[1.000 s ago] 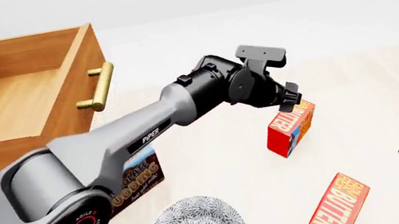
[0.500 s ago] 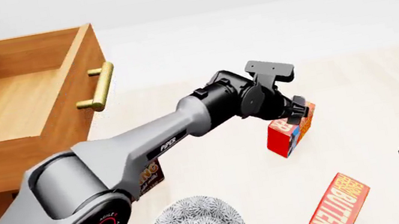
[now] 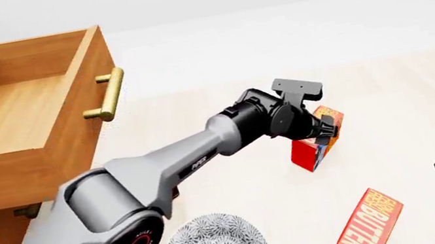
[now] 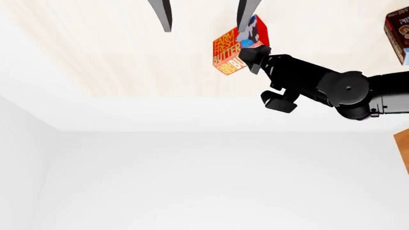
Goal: Put the butter at the front in the top drawer of the cabinet and close it.
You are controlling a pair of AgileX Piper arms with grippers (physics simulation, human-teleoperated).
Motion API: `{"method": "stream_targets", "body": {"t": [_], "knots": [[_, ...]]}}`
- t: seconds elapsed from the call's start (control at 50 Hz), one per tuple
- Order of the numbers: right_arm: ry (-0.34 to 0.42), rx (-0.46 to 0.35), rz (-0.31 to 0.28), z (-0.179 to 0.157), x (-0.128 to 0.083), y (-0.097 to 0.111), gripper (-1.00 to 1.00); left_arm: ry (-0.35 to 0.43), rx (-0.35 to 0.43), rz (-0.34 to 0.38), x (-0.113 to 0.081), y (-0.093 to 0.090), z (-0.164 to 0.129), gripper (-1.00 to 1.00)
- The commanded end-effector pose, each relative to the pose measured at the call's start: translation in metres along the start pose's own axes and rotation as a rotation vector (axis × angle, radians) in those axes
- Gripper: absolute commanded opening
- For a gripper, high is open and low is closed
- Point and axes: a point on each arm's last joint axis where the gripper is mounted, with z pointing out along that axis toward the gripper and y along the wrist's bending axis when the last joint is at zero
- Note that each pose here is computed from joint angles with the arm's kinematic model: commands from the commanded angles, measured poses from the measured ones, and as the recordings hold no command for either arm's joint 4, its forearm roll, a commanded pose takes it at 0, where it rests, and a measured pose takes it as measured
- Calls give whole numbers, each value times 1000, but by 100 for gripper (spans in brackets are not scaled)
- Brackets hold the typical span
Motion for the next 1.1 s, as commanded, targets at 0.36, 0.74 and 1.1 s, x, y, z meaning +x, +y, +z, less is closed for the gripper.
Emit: {"method": "stream_targets", "body": {"t": [0.36, 0.74, 1.1], "knots": [[-1, -1, 0, 0, 0, 0, 100, 46, -2, -24, 25, -2, 44, 100], [-1, -1, 0, -1, 0, 0, 100, 62, 0, -24, 33, -6, 53, -100], [-1, -1, 0, -1, 0, 0, 100, -18, -5, 26, -15, 3, -24, -100]]}}
